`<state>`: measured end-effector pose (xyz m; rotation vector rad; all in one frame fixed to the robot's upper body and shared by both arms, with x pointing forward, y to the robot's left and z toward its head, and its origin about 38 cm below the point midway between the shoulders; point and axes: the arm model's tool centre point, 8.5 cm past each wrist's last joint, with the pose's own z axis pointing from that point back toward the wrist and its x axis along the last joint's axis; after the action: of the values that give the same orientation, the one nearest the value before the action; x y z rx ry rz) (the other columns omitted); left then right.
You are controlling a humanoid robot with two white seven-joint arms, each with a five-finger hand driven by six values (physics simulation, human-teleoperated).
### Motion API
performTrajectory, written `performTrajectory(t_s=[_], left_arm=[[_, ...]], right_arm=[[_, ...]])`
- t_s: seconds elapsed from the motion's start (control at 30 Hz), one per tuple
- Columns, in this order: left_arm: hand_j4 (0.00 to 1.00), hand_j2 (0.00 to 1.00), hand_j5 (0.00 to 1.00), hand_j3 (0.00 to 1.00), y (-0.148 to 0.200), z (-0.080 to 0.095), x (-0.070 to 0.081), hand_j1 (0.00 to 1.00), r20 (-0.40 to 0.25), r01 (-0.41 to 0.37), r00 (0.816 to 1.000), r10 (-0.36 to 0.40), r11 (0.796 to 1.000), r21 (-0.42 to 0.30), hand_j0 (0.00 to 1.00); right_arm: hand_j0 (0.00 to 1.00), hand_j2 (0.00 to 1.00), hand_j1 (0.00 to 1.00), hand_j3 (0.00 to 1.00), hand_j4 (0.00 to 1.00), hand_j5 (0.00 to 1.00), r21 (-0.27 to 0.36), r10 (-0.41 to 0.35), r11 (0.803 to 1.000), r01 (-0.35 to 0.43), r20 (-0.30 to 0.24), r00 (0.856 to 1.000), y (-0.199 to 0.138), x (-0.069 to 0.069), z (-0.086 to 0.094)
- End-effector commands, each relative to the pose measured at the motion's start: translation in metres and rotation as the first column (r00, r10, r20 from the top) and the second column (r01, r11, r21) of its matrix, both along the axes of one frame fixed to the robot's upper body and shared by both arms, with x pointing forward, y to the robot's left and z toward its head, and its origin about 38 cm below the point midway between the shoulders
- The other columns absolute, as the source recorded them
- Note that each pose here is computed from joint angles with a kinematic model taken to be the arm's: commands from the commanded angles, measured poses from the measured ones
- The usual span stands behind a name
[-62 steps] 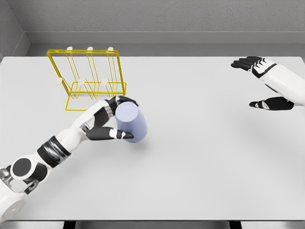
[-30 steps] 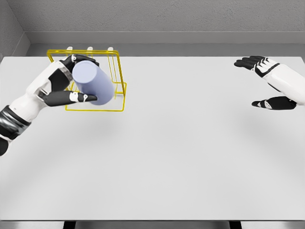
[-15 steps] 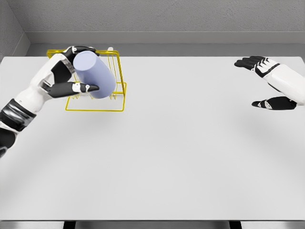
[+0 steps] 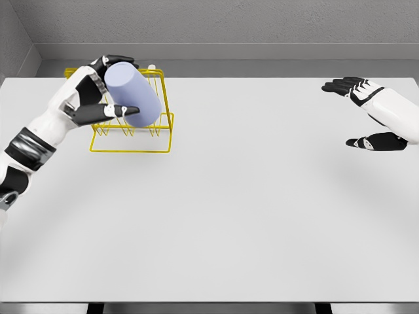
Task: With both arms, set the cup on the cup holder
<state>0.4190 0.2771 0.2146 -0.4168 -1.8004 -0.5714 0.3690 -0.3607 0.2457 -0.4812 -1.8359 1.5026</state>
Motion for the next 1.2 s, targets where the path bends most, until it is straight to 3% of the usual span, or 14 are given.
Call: performTrajectory(t_s=[0.0,0.5,0.63,0.87,1.17], left_arm=[[0.64,0.64,0.64,0.64,-0.001,-0.003,0.001,0.64,-0.008,-0.003,1.000,0.003,1.000,-0.009,0.64],[0.66,0.66,0.66,0.66,-0.001,-0.009,0.008,0.66,-0.021,-0.016,1.000,0.016,1.000,-0.006,0.66],[0.84,0.84,0.84,0.84,-0.002,-0.011,0.010,0.84,-0.047,-0.016,0.999,0.016,1.000,0.014,0.84],[0.84,0.84,0.84,0.84,-0.007,-0.010,0.011,0.84,-0.051,-0.010,0.999,0.011,1.000,0.010,0.84],[0.77,0.77,0.77,0.77,-0.011,-0.008,0.013,0.77,-0.045,-0.005,0.999,0.006,1.000,0.001,0.77]], right_arm=[[1.00,1.00,1.00,1.00,1.00,1.00,0.007,0.000,1.000,0.000,-0.001,1.000,0.000,0.000,0.001],[1.00,1.00,1.00,1.00,1.00,1.00,0.007,0.000,1.000,0.000,-0.001,1.000,0.000,0.000,0.001],[1.00,1.00,1.00,1.00,1.00,1.00,0.007,0.000,1.000,0.000,-0.001,1.000,0.000,0.000,0.001],[1.00,1.00,1.00,1.00,1.00,1.00,0.008,-0.001,1.000,0.001,-0.002,1.000,-0.001,0.000,0.000],[1.00,1.00,1.00,1.00,1.00,1.00,0.007,0.000,1.000,0.000,-0.001,1.000,0.000,0.000,0.001]])
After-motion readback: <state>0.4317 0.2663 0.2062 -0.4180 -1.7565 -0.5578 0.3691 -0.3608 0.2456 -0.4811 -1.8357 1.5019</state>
